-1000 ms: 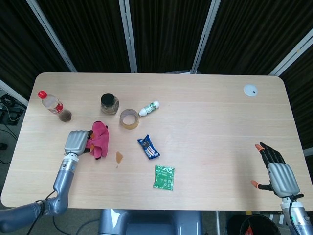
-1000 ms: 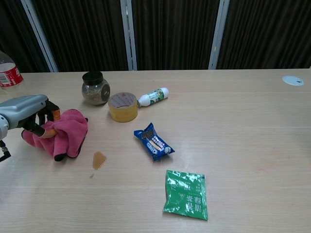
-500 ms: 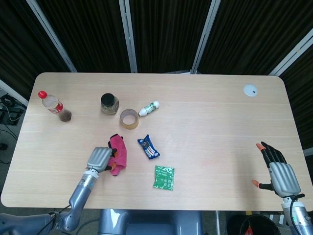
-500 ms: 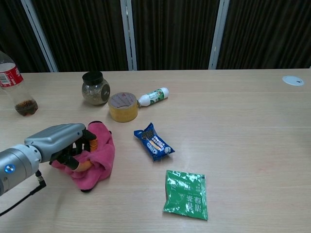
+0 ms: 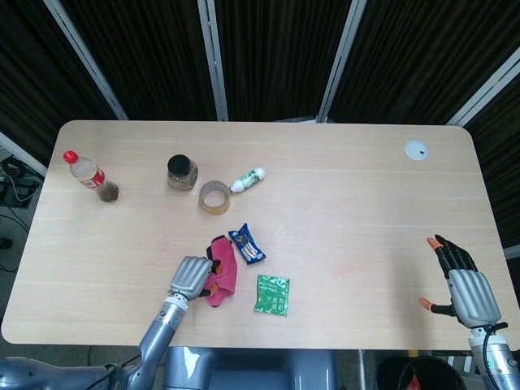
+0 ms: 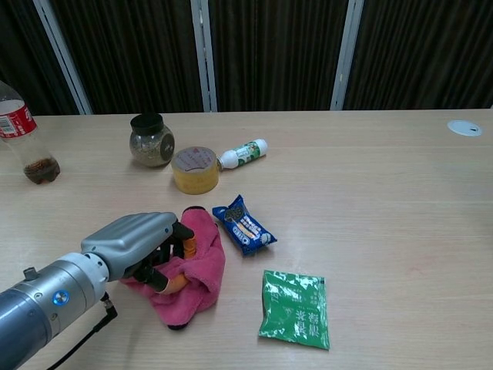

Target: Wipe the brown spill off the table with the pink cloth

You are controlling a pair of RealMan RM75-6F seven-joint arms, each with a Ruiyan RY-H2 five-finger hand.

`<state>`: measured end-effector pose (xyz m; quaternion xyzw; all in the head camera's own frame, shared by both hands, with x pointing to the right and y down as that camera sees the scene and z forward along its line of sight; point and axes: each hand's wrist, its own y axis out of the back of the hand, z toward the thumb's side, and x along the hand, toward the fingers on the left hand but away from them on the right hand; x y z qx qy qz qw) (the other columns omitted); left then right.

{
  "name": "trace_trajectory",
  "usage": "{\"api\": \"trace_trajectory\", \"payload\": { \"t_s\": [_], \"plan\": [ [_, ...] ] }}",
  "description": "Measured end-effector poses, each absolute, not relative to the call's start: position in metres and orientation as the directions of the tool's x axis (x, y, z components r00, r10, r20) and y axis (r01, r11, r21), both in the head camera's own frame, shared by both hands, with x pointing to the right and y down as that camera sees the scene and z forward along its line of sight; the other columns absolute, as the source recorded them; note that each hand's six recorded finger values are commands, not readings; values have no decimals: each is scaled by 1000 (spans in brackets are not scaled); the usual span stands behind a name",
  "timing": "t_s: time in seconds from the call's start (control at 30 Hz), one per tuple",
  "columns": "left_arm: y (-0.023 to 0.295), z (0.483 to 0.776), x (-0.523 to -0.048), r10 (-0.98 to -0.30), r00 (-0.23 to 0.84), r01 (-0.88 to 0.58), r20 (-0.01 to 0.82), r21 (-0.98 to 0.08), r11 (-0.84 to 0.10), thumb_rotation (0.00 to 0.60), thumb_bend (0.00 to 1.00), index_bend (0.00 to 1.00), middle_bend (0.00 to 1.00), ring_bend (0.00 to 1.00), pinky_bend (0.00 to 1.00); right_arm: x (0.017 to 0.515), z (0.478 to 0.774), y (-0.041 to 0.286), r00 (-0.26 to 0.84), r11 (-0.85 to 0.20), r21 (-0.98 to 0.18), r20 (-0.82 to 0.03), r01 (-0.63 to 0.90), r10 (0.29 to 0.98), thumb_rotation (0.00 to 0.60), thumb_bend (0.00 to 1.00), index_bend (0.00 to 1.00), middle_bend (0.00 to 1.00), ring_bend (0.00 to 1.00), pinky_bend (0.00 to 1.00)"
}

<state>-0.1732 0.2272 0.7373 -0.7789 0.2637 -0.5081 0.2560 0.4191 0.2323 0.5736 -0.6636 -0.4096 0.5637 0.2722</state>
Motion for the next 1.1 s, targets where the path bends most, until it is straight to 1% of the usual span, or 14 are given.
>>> {"api": "trace_trajectory", "payload": {
  "t_s": [0.07, 0.27, 0.5, 0.67, 0.9, 1.0, 1.1],
  "plan": [
    [223, 739, -175, -679, 330, -144, 656, -675, -723, 600, 590, 815, 583, 487, 549, 419, 574, 232, 31, -516, -823, -525, 237, 851, 600, 0, 39, 0, 0, 80],
    [191, 747, -199, -730, 250, -106, 637, -731, -674, 600, 589, 816, 583, 487, 549, 418, 574, 232, 33, -517, -822, -525, 238, 850, 600, 0, 39, 0, 0, 80],
    [165, 754, -250, -760, 134, -52, 636, -761, -647, 600, 590, 819, 585, 488, 549, 418, 574, 232, 33, -519, -821, -527, 239, 849, 600, 0, 39, 0, 0, 80],
    [156, 755, -290, -768, 69, -17, 637, -769, -640, 600, 588, 820, 585, 488, 550, 418, 575, 232, 31, -520, -820, -529, 239, 848, 600, 0, 39, 0, 0, 80],
    [142, 745, -351, -788, -28, 11, 615, -788, -616, 600, 588, 821, 587, 488, 549, 417, 575, 232, 33, -521, -820, -529, 236, 848, 600, 0, 39, 0, 0, 80],
    [138, 739, -369, -795, -54, 22, 604, -795, -606, 600, 588, 822, 588, 488, 549, 417, 574, 232, 34, -519, -822, -526, 236, 850, 600, 0, 39, 0, 0, 80],
    [137, 736, -373, -795, -59, 18, 603, -796, -605, 600, 587, 821, 588, 488, 550, 416, 574, 232, 36, -520, -821, -527, 237, 849, 600, 0, 38, 0, 0, 80]
  ]
}}
